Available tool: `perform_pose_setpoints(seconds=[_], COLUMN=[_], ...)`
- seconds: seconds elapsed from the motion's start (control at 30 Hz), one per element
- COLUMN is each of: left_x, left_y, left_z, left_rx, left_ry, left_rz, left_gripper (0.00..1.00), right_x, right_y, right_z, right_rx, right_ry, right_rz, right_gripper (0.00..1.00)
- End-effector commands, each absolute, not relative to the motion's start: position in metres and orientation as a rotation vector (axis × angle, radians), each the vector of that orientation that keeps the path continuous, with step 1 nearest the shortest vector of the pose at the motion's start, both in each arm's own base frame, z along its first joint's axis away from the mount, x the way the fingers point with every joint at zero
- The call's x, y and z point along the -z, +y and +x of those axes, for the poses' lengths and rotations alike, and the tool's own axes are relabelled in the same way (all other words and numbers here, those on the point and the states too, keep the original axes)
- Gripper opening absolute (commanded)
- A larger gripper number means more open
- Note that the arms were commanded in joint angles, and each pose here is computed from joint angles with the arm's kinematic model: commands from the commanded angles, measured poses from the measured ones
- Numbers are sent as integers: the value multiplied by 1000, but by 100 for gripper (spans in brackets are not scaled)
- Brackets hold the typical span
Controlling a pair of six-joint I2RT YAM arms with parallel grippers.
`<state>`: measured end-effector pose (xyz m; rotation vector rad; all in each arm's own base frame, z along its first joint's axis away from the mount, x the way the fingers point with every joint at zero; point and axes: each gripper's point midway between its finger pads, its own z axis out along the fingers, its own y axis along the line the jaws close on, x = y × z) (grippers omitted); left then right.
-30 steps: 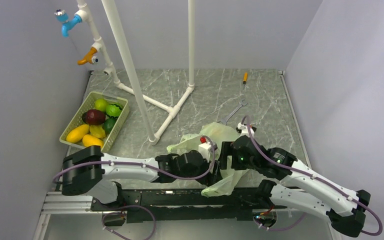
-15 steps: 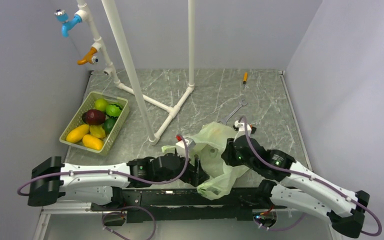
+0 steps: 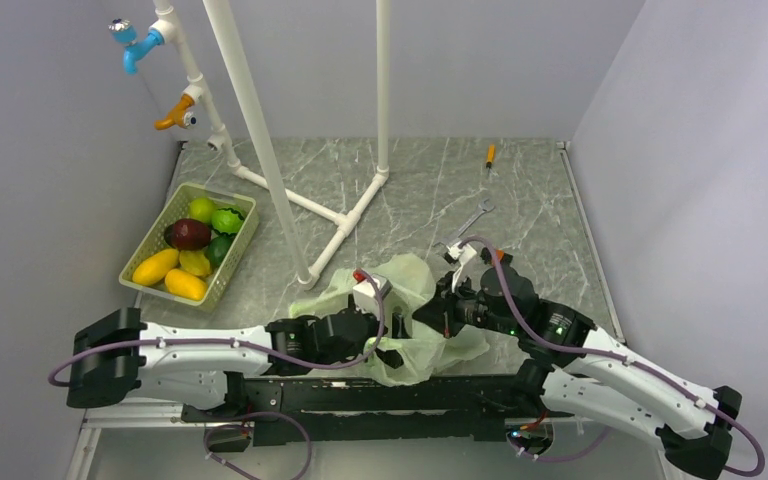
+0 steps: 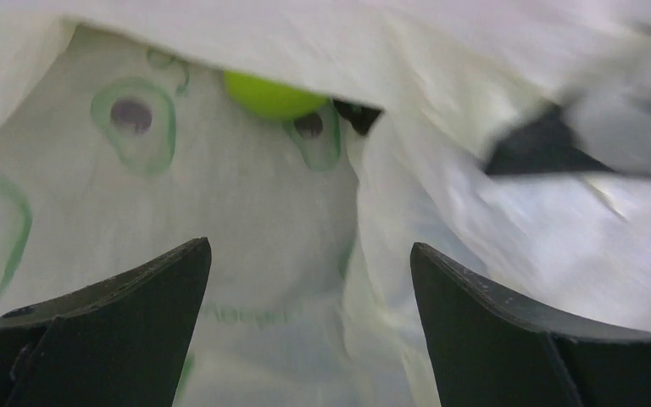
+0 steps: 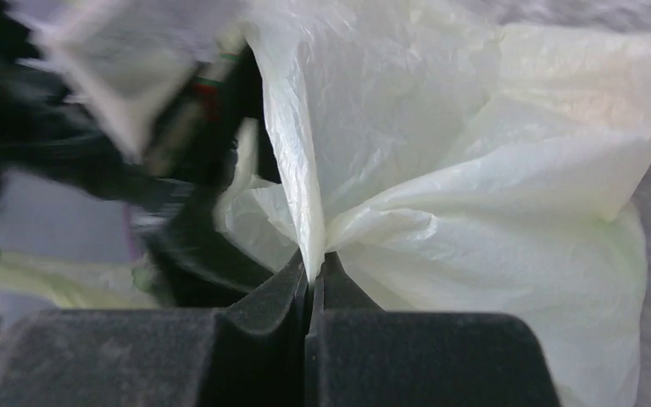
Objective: Take the fake fruits out of the plastic bag
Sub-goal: Adjust the plastic bag at the center of the board.
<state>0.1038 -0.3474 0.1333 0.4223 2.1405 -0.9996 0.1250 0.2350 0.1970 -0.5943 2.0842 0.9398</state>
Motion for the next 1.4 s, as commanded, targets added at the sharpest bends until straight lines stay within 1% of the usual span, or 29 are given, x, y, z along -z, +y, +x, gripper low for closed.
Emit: perform_pose_setpoints(seconds=[0.0,0.1,0.2,0.27,0.3,0.4,0.6,0.77,0.87,0.9,0.97,1.07,1.17,1.3,1.37], left_x=[-140,-123,-113,-108,-107,-107,-113,-98,-97,-98,-97,-97,-94,-91,-89], left_y=[-361,-354,-342,-336,-334,-334,-342,-329,-321,-319,-314,-307,-301,-297,-297], left_z=[106,105,106,107,109,115,119,116,114,114,112,112,114,118,120], left_rx=[1055,997,952,946,943,903,849,840,853,862,857,840,817,763,748], left_ry=[2120,2184,2216,2218,2212,2202,2209,2252,2255,2252,2259,2262,2256,2256,2253], left_rz=[354,351,316,289,275,269,307,240,211,203,201,198,196,203,203], left_gripper=[93,92,92,93,94,96,99,98,98,98,99,99,99,99,99], right_x=[-231,-200,-172,-165,-167,-172,-176,-238,-255,-248,-220,-168,-129,-78,-56], right_y=[263,250,213,188,185,190,188,245,276,279,274,240,210,160,151], right_z=[93,105,125,132,131,123,130,118,96,95,102,112,102,94,91], right_rx=[-1249,-1103,-842,-717,-719,-800,-779,-1122,-1315,-1307,-1182,-919,-770,-433,-355], right_ry=[1935,2102,2236,2279,2281,2279,2264,2036,1973,2009,2138,2358,2529,2731,2764], right_rz=[-731,-642,-416,-273,-241,-234,-197,-452,-650,-674,-636,-467,-329,59,191], right_gripper=[0,0,0,0,0,0,0,0,0,0,0,0,0,0,0])
